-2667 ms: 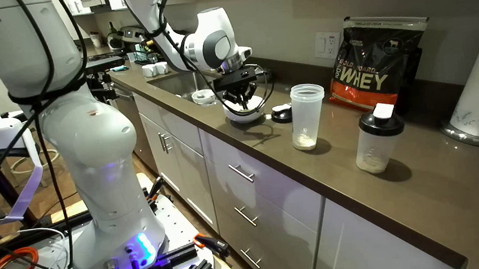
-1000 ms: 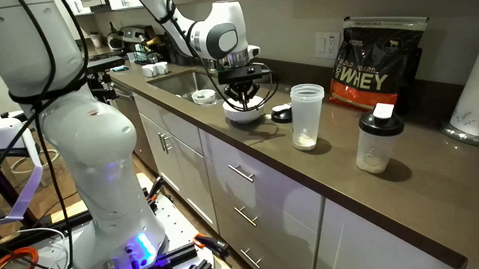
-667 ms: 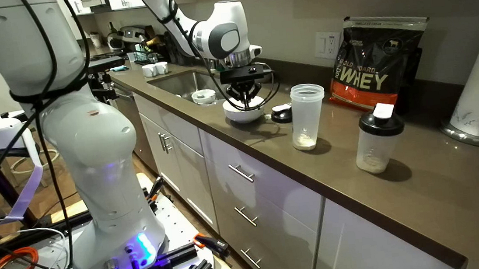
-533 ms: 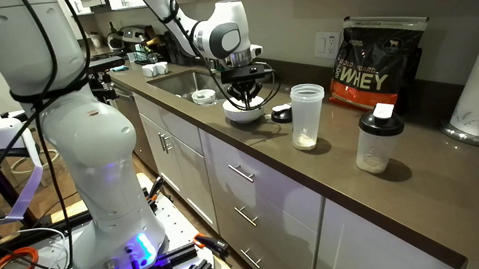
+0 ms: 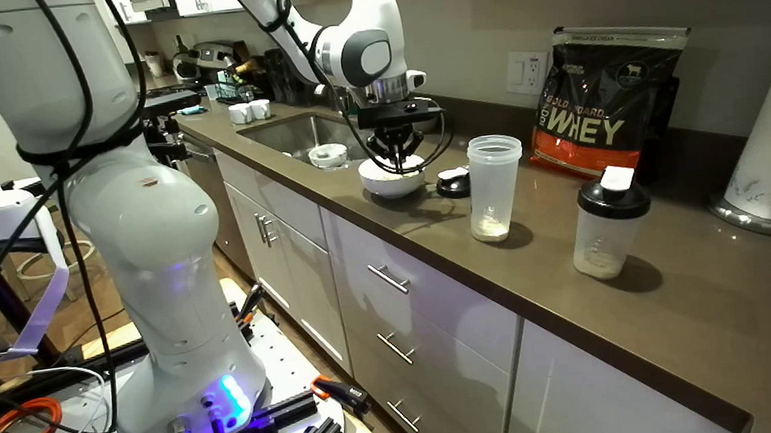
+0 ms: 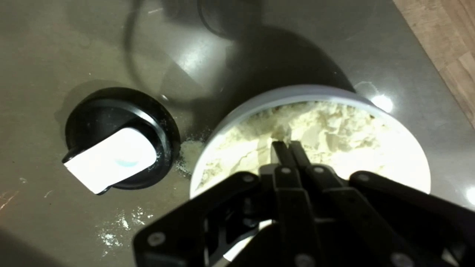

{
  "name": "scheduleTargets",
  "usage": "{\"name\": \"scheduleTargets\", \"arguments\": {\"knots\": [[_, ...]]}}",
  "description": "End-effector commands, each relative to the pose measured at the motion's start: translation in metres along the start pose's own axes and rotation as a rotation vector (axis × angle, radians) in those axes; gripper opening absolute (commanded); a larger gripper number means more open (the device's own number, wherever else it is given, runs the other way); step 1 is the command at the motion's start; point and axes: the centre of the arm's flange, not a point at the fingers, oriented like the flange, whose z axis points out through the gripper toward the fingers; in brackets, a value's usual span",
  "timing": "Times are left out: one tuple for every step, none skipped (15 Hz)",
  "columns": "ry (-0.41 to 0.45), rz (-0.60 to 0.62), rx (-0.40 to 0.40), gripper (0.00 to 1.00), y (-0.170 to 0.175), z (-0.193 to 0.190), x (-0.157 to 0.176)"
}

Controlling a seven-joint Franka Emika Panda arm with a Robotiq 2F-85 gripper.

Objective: Scoop some powder and put it in the bottle

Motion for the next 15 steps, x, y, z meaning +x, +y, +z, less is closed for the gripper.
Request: {"name": "scheduleTargets", "arguments": {"knots": [[-0.032,-0.020,0.037,0.03,0.012,-0.006,0.000],[-0.040,-0.019,0.045,0.03,0.013,-0.007,0.000],[-0.046,-0.020,0.051,0.03,0.015,-0.007,0.000],[-0.052,-0.022,0.056,0.03,0.016,-0.008,0.000],[-0.057,-0.022,0.064,0.03,0.018,-0.008,0.000],[-0.060,-0.022,0.072,0.03,0.019,-0.008,0.000],[-0.066,-0.020,0.076,0.03,0.020,-0.008,0.000],[-0.070,-0.018,0.081,0.03,0.022,-0.007,0.000],[-0.073,-0.017,0.086,0.03,0.022,-0.007,0.000],[-0.076,-0.015,0.089,0.03,0.024,-0.006,0.000],[-0.081,-0.014,0.094,0.03,0.024,-0.006,0.000],[-0.085,-0.014,0.099,0.03,0.025,-0.006,0.000],[-0.089,-0.013,0.103,0.03,0.025,-0.007,0.001],[-0.093,-0.012,0.105,0.03,0.026,-0.007,0.001],[-0.096,-0.011,0.106,0.03,0.027,-0.008,0.002]]}}
